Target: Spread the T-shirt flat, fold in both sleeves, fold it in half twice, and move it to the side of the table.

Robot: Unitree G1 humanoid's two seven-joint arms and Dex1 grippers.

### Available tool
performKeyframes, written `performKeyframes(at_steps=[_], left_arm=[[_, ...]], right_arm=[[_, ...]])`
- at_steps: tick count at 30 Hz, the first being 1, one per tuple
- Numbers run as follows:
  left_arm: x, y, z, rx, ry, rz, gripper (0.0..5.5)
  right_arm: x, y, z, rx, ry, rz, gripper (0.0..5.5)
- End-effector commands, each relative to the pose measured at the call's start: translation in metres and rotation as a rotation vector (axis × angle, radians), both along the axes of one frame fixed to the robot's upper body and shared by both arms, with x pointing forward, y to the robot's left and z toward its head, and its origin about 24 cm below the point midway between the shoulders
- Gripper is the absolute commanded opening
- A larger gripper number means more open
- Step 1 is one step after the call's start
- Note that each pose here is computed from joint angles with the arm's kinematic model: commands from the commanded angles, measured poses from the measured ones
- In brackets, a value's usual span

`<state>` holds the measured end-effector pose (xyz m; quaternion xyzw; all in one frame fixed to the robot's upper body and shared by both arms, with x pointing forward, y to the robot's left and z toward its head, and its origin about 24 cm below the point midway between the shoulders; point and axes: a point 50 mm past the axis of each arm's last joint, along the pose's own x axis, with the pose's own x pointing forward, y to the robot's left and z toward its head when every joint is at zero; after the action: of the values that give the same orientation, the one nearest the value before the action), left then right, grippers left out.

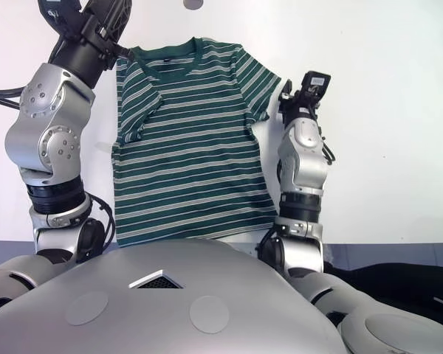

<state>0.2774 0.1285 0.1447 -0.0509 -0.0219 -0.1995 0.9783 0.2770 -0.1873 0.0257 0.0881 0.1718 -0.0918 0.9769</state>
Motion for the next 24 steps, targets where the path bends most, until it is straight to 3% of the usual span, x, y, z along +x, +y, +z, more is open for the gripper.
performKeyframes(at_steps=[1,12,24], left_arm=[[-0.009,-0.015,0.006,0.022,-0.067,-0.105,1.48],[-0.008,-0.01,0.002,0.029,-0.072,-0.065,1.48],[-0.007,-0.005,-0.004,0.038,-0.055,-0.043,1.52]], right_arm=[[0.011,0.007,0.005,0.105,-0.007,0.016,2.2],[0.004,0.025,-0.028,0.145,0.189,0.127,2.2],[0.006,0.03,-0.021,0.066,0.14,0.128,0.12]])
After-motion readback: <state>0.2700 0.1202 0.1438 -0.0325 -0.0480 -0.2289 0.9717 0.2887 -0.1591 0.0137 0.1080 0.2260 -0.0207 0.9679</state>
